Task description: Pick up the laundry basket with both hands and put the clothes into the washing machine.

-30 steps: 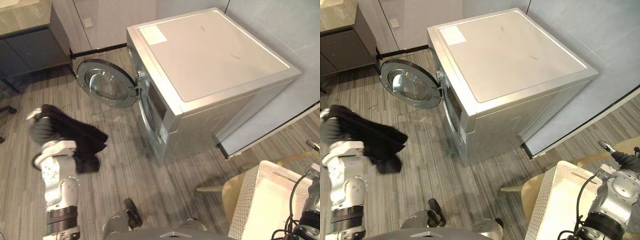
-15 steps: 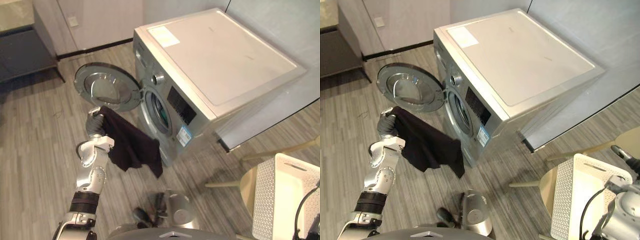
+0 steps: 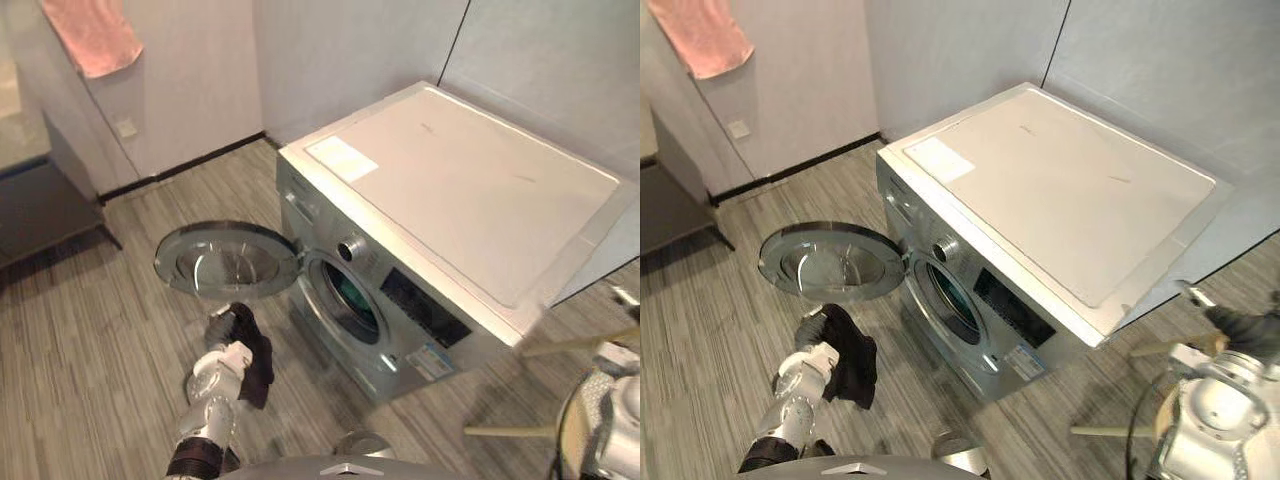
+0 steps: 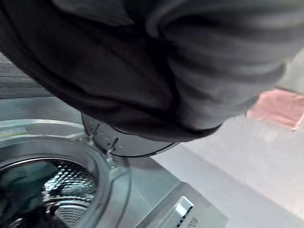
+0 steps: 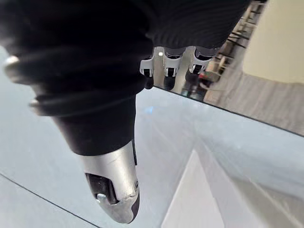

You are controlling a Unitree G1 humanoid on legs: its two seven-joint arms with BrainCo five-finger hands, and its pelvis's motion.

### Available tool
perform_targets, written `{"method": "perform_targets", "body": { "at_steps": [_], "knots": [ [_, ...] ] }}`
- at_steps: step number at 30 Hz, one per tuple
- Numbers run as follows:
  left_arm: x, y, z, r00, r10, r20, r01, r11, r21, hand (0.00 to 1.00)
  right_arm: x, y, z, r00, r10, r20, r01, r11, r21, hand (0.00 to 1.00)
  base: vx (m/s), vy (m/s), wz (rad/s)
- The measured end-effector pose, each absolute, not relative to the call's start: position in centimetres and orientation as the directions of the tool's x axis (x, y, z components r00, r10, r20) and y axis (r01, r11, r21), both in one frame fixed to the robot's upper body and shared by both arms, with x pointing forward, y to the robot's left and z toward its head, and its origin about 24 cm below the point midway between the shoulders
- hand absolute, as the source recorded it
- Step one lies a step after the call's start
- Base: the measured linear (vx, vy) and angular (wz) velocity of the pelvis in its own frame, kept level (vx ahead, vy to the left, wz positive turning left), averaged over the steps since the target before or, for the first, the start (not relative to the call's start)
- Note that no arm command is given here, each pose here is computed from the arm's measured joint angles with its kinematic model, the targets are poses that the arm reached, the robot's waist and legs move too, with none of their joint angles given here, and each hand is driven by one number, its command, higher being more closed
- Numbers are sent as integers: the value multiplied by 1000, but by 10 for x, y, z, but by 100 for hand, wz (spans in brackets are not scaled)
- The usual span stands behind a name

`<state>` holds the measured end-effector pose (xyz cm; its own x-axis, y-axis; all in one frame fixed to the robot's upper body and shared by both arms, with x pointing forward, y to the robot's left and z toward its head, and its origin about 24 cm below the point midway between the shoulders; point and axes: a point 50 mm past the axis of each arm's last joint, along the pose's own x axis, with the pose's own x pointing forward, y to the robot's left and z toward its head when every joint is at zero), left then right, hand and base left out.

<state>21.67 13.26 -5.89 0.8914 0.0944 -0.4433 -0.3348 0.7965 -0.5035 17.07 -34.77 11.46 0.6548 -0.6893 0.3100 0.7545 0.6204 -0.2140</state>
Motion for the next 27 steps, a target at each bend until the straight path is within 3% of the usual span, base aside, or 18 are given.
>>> {"method": "perform_targets", "body": {
  "at_steps": [1,3,6,9,12,16,21,27],
  "knots": [
    [213,118,-60,895,31,-445,-278,819,-502,100,181,-325,106,712,-640,288,697,695,-177,0,441,872,-173],
    [208,96,-63,893,-84,-443,-160,860,-485,100,177,-309,108,719,-618,317,678,724,-128,0,315,757,-109],
    [205,102,-75,866,-86,-493,-157,889,-430,100,182,-283,87,742,-629,233,651,758,-29,0,139,582,-101],
    [217,105,-69,879,-101,-467,-112,907,-407,100,226,-248,99,807,-520,278,527,848,55,0,4,449,-211],
    [234,98,-56,896,-131,-424,-61,910,-410,100,241,-231,93,852,-463,242,465,884,53,0,-71,282,-130],
    [238,86,-52,891,-181,-416,-15,905,-425,100,232,-232,71,876,-461,143,461,887,32,0,-69,60,-47],
    [228,60,-55,851,-280,-443,33,872,-489,100,221,-222,52,919,-390,61,377,912,165,0,-58,-120,-51],
    [259,57,-23,906,-179,-385,-103,786,-609,100,206,-191,9,923,-363,-129,369,929,24,0,36,-128,-67]
  ]
}}
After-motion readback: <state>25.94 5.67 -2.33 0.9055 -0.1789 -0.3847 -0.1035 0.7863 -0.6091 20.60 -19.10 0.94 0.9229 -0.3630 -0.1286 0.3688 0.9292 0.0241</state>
